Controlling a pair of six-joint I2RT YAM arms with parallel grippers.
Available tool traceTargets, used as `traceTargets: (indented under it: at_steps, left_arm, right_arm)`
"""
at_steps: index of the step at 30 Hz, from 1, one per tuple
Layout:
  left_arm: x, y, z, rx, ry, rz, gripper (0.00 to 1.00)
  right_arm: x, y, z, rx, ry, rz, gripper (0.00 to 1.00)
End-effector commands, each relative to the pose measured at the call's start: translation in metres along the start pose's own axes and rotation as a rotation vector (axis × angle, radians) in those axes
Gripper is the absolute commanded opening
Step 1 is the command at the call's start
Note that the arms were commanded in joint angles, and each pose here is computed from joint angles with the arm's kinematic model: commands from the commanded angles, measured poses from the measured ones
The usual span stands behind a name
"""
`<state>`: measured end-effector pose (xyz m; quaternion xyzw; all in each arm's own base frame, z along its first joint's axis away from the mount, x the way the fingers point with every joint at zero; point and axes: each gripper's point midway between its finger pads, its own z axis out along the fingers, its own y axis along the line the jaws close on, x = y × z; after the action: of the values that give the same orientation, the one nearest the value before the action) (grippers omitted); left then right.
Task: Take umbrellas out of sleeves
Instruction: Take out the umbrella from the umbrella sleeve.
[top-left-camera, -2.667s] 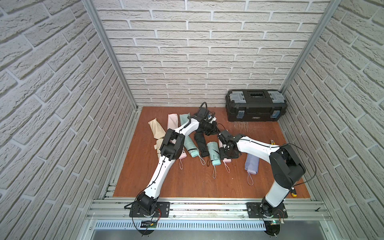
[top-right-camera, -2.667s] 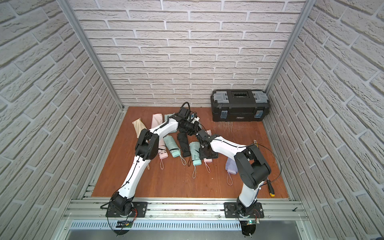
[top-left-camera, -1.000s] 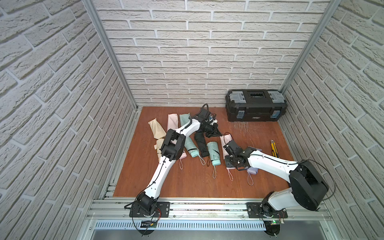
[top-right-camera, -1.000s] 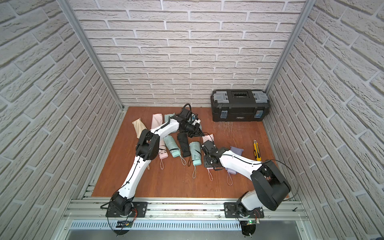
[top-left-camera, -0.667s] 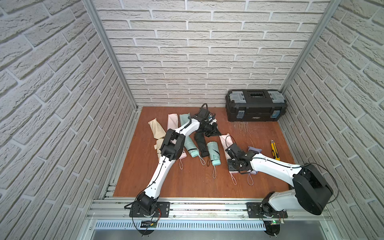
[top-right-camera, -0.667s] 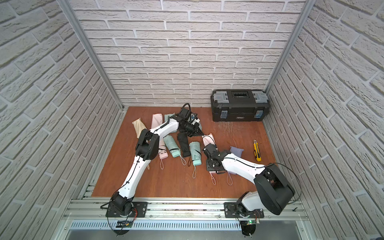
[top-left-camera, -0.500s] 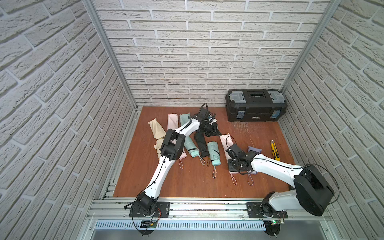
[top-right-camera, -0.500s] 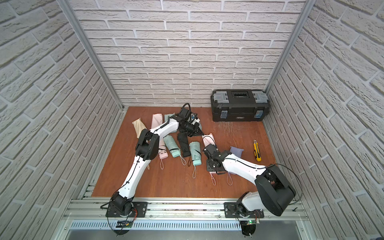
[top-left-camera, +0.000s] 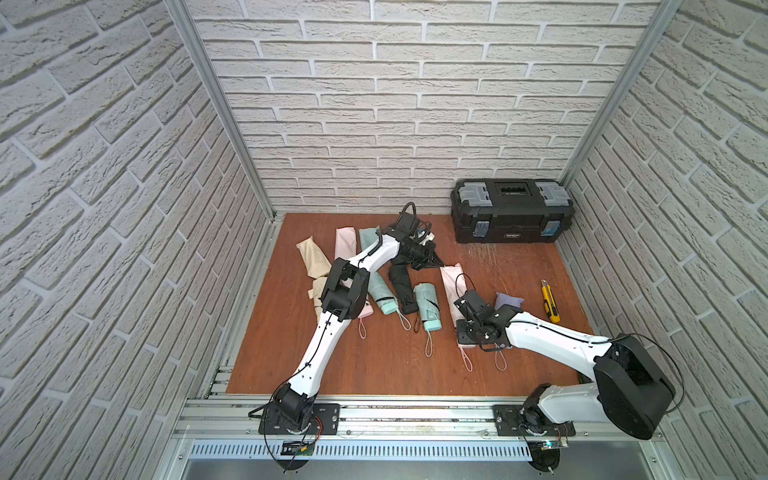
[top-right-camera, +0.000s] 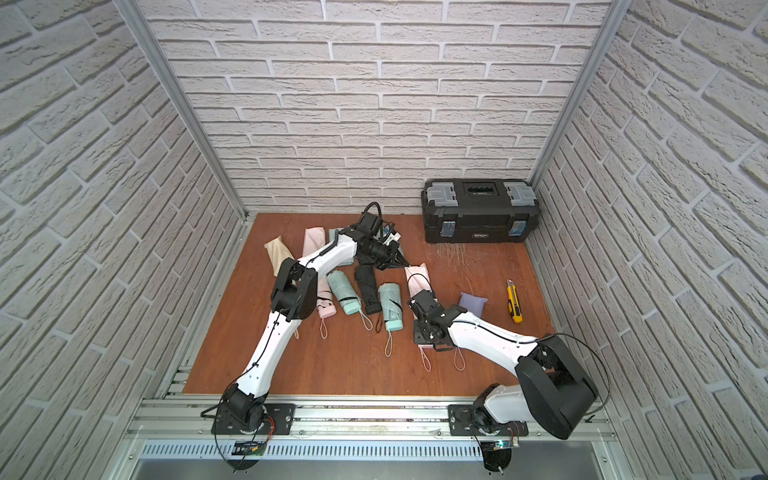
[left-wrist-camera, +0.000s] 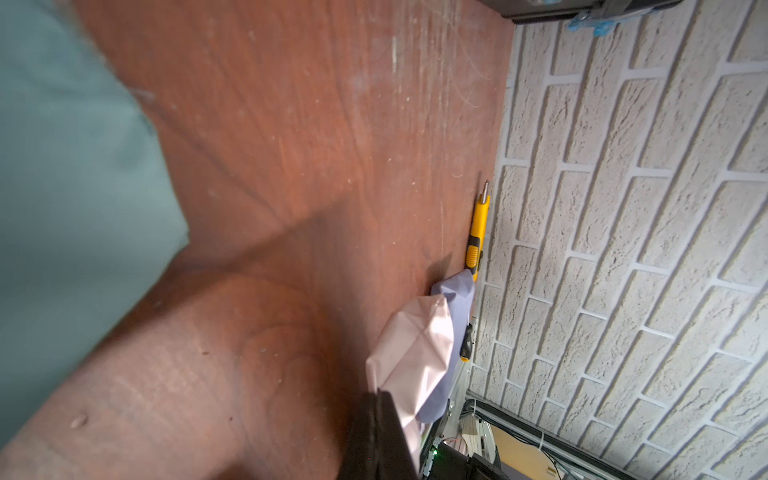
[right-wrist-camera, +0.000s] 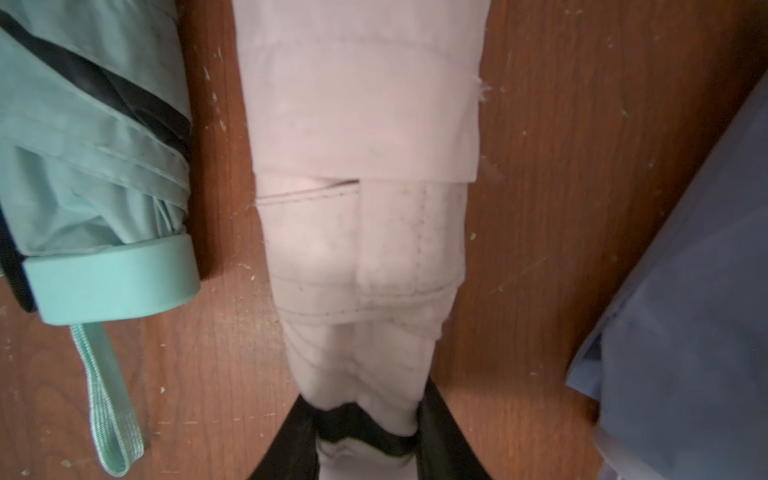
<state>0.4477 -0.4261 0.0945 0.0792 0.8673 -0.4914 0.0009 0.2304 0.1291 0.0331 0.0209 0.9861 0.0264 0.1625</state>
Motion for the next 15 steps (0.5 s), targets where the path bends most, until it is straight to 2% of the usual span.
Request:
traceTargets:
  at_steps: [1, 15]
  left_arm:
    - [-0.038, -0.004, -0.023, 0.015, -0.104, 0.055, 0.00]
    - [-0.057, -0.006, -0.020, 0.037, -0.142, 0.052, 0.00]
  right_arm:
    - [0.029, -0.008, 0.005, 0.016, 0.097, 0.023, 0.34]
    - [0.012, -0.008, -0.003, 0.049, 0.060, -0.006, 0.34]
